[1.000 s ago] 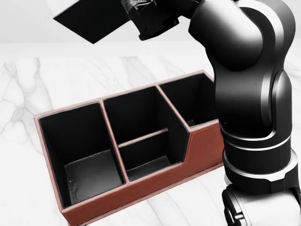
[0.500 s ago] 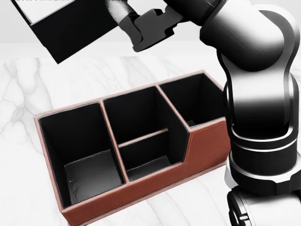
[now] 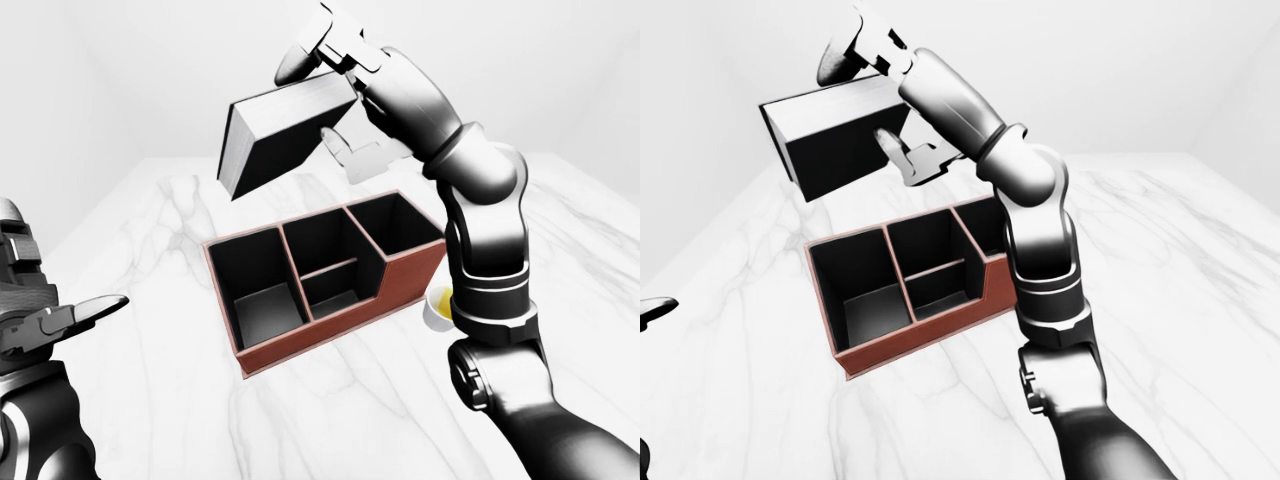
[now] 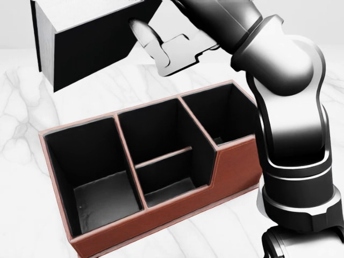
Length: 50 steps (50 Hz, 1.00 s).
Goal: Pick up the book and place it in the front compartment of the caddy.
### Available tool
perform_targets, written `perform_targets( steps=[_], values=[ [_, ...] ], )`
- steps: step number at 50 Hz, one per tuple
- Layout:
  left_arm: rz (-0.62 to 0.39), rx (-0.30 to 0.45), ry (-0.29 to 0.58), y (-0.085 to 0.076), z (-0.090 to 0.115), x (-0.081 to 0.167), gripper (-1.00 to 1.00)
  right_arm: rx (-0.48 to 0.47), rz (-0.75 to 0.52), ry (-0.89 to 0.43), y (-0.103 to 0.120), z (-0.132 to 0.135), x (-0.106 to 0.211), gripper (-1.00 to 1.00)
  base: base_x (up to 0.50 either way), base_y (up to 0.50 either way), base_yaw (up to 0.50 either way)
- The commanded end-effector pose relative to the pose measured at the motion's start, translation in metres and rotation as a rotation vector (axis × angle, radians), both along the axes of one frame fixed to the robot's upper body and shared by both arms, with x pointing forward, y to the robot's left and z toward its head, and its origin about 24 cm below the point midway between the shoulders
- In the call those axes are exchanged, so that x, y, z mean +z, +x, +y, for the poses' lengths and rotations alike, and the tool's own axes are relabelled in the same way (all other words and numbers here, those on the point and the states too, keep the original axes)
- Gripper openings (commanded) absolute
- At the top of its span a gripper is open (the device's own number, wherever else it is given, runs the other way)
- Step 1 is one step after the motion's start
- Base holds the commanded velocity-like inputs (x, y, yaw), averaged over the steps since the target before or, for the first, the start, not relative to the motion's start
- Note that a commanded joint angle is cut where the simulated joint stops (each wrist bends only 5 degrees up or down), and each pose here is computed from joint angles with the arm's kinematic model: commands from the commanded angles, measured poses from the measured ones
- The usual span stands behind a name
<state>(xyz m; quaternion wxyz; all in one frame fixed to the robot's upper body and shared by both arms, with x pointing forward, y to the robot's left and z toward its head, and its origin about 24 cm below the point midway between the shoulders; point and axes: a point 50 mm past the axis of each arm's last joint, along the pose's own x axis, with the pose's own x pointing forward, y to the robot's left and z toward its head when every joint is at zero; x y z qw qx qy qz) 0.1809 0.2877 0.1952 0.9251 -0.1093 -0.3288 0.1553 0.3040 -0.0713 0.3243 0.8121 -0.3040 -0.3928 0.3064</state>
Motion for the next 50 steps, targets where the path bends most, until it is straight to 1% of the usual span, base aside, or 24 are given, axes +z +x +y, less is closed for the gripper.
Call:
perform_targets(
  steps=[1, 10, 17, 26, 35, 50],
  values=[
    [0.004, -0.002, 0.003, 0.0, -0.001, -0.001, 1.0, -0.025, 0.056, 0.142, 0.008, -0.017, -0.009, -1.0, 0.0, 0.0, 0.0],
    [0.003, -0.002, 0.003, 0.0, -0.001, -0.001, 1.0, -0.051, 0.115, 0.207, 0.018, -0.024, -0.018, -1.0, 0.0, 0.0, 0.0],
    [0.006, -0.004, 0.004, 0.001, -0.001, -0.001, 1.0, -0.066, 0.144, 0.222, 0.023, -0.027, -0.024, -1.0, 0.0, 0.0, 0.0],
    [0.009, -0.006, 0.005, 0.001, -0.002, -0.002, 1.0, -0.076, 0.166, 0.223, 0.025, -0.029, -0.031, -1.0, 0.0, 0.0, 0.0],
    [0.009, -0.006, 0.003, 0.001, -0.002, -0.002, 1.0, -0.077, 0.16, 0.211, 0.025, -0.028, -0.029, -1.0, 0.0, 0.0, 0.0],
    [0.007, -0.005, 0.002, 0.001, -0.001, -0.002, 1.0, -0.102, 0.195, 0.201, 0.032, -0.031, -0.036, -1.0, 0.0, 0.0, 0.0]
  ],
)
